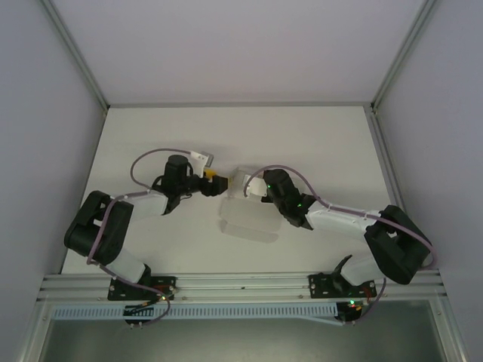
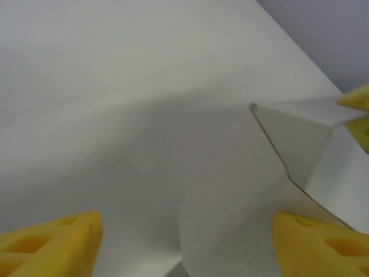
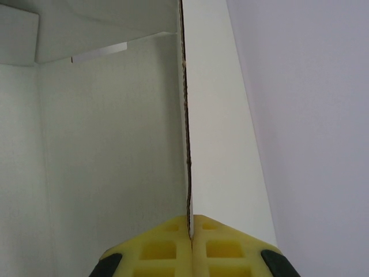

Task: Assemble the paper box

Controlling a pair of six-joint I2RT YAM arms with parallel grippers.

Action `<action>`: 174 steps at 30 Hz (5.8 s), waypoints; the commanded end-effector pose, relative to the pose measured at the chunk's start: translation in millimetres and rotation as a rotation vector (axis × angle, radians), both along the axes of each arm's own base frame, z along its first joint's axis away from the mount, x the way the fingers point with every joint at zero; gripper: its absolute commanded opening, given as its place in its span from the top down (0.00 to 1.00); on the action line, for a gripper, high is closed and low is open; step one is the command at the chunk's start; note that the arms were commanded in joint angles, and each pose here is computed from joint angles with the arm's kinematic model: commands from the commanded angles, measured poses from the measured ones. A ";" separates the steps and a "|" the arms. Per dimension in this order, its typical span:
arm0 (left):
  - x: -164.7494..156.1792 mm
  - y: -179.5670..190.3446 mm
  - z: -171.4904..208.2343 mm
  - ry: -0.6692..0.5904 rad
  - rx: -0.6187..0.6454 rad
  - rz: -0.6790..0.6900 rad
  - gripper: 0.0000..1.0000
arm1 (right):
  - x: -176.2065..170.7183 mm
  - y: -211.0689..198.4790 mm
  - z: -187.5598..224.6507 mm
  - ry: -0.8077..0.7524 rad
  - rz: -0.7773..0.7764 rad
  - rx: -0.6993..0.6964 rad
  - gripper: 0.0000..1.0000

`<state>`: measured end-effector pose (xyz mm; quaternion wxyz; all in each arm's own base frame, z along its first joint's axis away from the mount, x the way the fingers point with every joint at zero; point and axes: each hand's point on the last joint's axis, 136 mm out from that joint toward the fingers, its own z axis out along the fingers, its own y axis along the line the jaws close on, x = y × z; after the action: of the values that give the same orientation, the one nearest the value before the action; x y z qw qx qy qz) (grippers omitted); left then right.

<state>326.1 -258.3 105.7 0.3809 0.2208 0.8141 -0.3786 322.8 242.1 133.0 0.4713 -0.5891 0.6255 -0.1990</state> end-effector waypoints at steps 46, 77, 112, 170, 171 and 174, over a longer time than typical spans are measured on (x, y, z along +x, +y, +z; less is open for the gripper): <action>-50.3 -37.7 -40.3 -0.218 0.162 -0.098 0.40 | -69.9 -13.3 -41.0 -0.092 0.002 -0.275 1.00; -10.7 -68.4 -30.1 -0.258 0.106 -0.139 0.66 | -83.9 -3.5 -61.2 -0.058 0.071 -0.346 1.00; 9.4 1.3 -75.7 -0.345 0.443 0.383 0.53 | -74.5 -18.9 -51.9 0.045 -0.064 -0.214 1.00; -14.8 6.8 77.8 -0.276 0.148 0.453 1.00 | -43.1 -88.4 179.4 0.096 -0.438 0.929 0.00; -15.1 6.3 78.7 -0.274 0.146 0.453 1.00 | -42.3 -80.6 170.9 0.138 -0.416 0.919 0.00; -15.7 5.2 82.0 -0.267 0.131 0.450 1.00 | -46.0 -51.5 143.9 0.280 -0.315 0.885 0.00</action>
<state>313.5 -252.1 179.0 0.5450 0.1162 0.8115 -0.1760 288.5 166.4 300.8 0.5948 -0.2107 0.7752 0.0311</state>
